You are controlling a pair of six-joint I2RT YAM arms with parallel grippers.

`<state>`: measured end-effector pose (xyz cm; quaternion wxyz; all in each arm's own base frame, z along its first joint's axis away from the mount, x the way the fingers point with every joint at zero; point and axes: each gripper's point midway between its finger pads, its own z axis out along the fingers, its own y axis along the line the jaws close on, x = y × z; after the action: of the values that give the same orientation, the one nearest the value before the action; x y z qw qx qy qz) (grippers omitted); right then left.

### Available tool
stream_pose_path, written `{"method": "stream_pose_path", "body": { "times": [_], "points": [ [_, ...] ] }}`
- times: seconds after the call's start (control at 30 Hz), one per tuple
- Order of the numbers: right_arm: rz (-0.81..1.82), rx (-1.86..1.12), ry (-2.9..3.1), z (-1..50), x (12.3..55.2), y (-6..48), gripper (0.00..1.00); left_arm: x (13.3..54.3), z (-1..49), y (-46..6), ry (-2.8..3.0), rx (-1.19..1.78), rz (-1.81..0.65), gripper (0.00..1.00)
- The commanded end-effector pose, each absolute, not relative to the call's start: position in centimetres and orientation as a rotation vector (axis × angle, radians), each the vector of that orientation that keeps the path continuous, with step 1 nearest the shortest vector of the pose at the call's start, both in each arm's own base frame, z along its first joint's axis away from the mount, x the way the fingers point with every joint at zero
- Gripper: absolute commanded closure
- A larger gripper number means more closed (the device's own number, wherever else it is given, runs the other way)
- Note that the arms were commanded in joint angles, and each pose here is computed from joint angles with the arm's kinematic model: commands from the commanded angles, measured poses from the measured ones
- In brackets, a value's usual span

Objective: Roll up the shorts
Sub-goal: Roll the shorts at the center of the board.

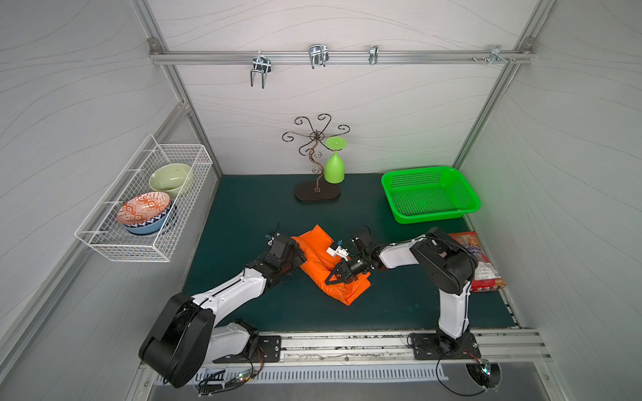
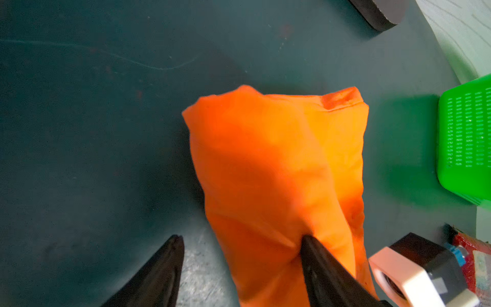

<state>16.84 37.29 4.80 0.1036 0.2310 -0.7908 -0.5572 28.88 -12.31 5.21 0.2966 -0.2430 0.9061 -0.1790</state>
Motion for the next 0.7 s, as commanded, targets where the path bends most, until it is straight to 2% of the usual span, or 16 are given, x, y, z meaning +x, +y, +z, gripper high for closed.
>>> {"method": "stream_pose_path", "body": {
  "times": [0.0, 0.1, 0.27, 0.37, 0.47, 0.6, 0.67],
  "points": [
    [-1.451, 0.526, -2.495, 0.4, 17.6, 35.4, 0.90, 31.2, 5.8, -13.2, 2.306, -0.652, -0.520, 0.26],
    [-1.445, 0.521, -2.498, 0.4, 17.7, 35.1, 0.88, 31.4, 4.6, -13.6, 2.334, -0.651, -0.515, 0.32],
    [-1.415, 0.549, -2.524, 0.8, 17.6, 34.4, 0.79, 31.5, 3.1, -13.5, 2.374, -0.659, -0.467, 0.62],
    [-1.370, 0.578, -2.560, 1.5, 17.3, 33.6, 0.67, 31.6, 2.8, -13.4, 2.401, -0.664, -0.421, 0.67],
    [-1.316, 0.619, -2.610, 2.7, 16.7, 32.4, 0.59, 31.5, 2.1, -13.2, 2.463, -0.661, -0.352, 0.73],
    [-1.236, 0.667, -2.685, 3.8, 15.6, 30.2, 0.56, 31.4, 1.0, -13.3, 2.526, -0.664, -0.311, 0.87],
    [-1.150, 0.700, -2.739, 3.7, 15.0, 28.9, 0.56, 31.4, 0.7, -13.5, 2.544, -0.666, -0.310, 0.90]
  ]
}}
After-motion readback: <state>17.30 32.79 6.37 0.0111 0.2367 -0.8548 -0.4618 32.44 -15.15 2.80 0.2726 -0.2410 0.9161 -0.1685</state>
